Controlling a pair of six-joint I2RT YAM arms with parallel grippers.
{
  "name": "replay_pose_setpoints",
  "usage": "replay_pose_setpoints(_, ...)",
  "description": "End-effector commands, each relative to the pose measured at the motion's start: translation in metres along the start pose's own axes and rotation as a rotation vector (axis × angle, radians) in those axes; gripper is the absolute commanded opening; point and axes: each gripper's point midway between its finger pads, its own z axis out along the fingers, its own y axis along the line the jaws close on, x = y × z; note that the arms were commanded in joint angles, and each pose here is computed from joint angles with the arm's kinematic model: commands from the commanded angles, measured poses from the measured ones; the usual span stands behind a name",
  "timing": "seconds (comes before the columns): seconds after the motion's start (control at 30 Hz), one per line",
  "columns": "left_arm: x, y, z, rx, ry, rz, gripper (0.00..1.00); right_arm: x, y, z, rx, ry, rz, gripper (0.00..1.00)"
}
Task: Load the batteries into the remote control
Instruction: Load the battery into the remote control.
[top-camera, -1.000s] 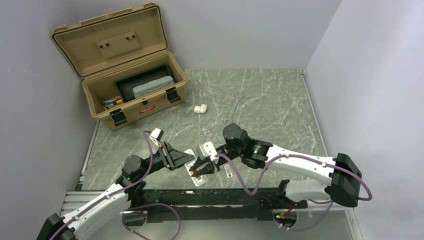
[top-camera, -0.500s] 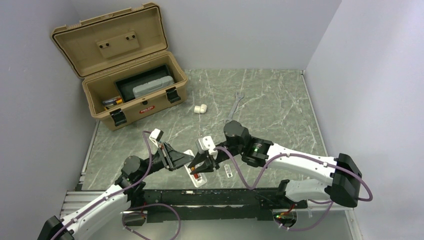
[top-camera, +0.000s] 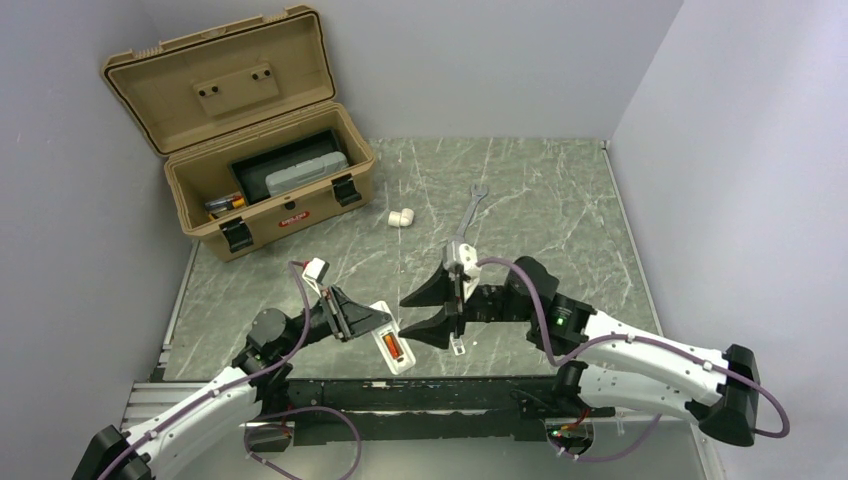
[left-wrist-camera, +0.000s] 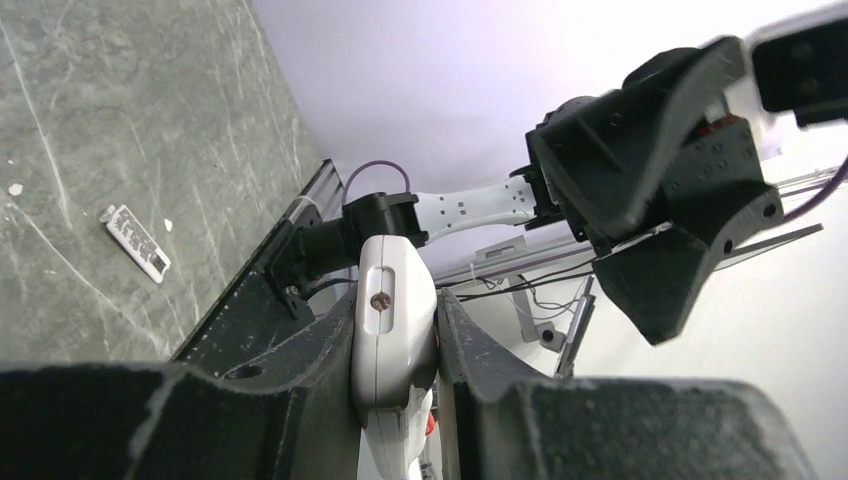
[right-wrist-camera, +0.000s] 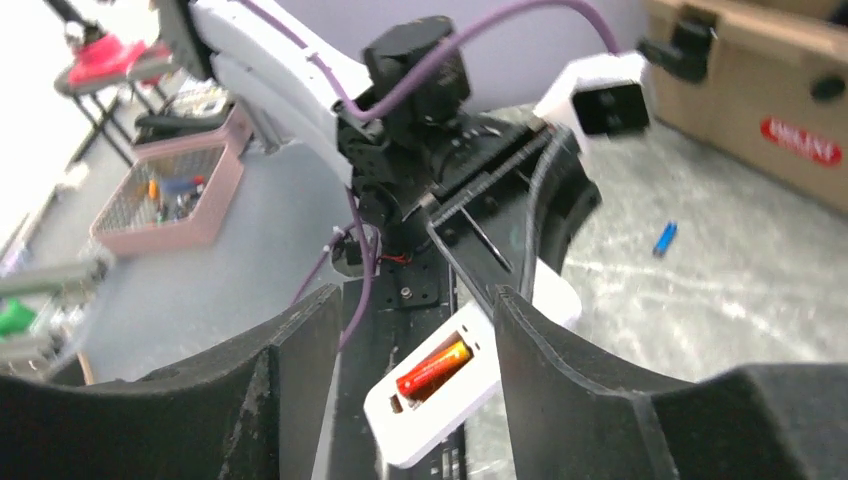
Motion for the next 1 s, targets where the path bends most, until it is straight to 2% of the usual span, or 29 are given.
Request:
replay_pose_setpoints(0.0, 0.004, 0.000, -0.003, 0.034, 0.013, 0.118, 0.00, 0.007, -0.031, -0.018, 0.286, -0.062, 0.328, 0.62)
replay_pose_setpoints(0.17, -0.001, -0.017, -0.001, 0.067, 0.007, 0.220, 0.00, 0.027, -0.032, -0.021, 0.353, -0.010, 0.537, 0.73)
replay_pose_setpoints(0.37, -0.001, -0.028, -0.003, 0.114, -0.002, 0.271, 0.00, 0.040, -0.030, -0.013, 0.335, 0.011, 0.638, 0.84)
replay_pose_setpoints(0.5, -0.002, -0.034, -0.005, 0.141, -0.016, 0.284, 0.00, 0.057, -0.030, -0.009, 0.331, 0.060, 0.675, 0.87)
replay_pose_setpoints(0.73, -0.004, -0.046, -0.005, 0.175, -0.020, 0.302, 0.00, 0.077, -0.028, -0.003, 0.303, 0.108, 0.695, 0.81)
replay_pose_setpoints(0.87, -0.004, -0.048, -0.004, 0.185, -0.016, 0.302, 0.00, 0.083, -0.025, 0.002, 0.275, 0.124, 0.710, 0.70)
replay_pose_setpoints(0.97, -0.003, -0.047, -0.004, 0.182, -0.015, 0.300, 0.00, 0.086, -0.024, 0.005, 0.260, 0.129, 0.716, 0.66)
